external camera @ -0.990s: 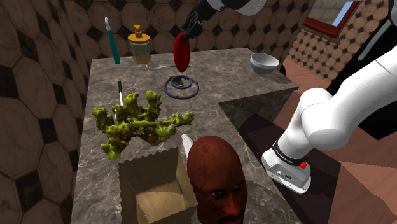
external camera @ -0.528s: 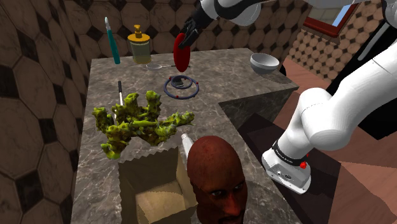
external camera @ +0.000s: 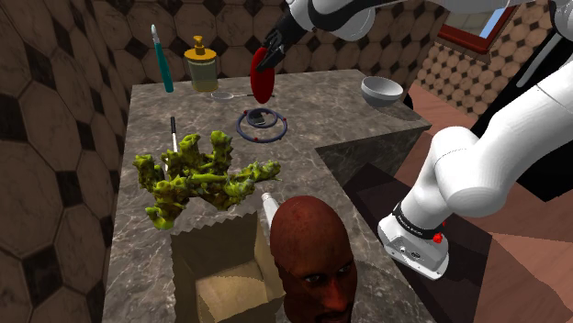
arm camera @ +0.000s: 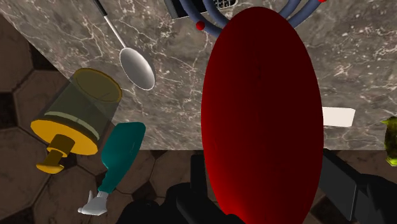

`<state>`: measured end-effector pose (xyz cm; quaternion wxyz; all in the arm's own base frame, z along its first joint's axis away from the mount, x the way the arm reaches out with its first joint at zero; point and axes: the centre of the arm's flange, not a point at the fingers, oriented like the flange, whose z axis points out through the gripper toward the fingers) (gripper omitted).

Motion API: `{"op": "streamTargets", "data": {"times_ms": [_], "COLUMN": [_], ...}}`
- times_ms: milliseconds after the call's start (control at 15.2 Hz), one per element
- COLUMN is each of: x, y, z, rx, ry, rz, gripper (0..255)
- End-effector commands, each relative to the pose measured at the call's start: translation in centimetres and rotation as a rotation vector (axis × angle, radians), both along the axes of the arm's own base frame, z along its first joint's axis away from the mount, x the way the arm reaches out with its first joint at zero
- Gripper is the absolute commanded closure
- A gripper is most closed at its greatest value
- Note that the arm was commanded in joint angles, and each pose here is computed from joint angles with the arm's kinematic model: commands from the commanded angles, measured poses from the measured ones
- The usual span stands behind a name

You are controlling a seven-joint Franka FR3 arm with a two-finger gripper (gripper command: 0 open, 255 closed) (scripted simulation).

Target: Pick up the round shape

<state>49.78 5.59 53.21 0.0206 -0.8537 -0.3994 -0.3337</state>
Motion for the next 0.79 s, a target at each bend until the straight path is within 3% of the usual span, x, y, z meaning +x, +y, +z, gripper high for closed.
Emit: {"op": "streamTargets", "data": {"times_ms": [0, 198, 726], "x": [0.0, 0.0, 0.0], "y": [0.0, 0.0, 0.0], "z": [-0.1, -0.1, 4.1], "rx": [-0.001, -0.001, -0.001], "ry": [0.003, 0.003, 0.003], "rz": [0.000, 0.000, 0.000], "gripper": [255, 255, 255]}}
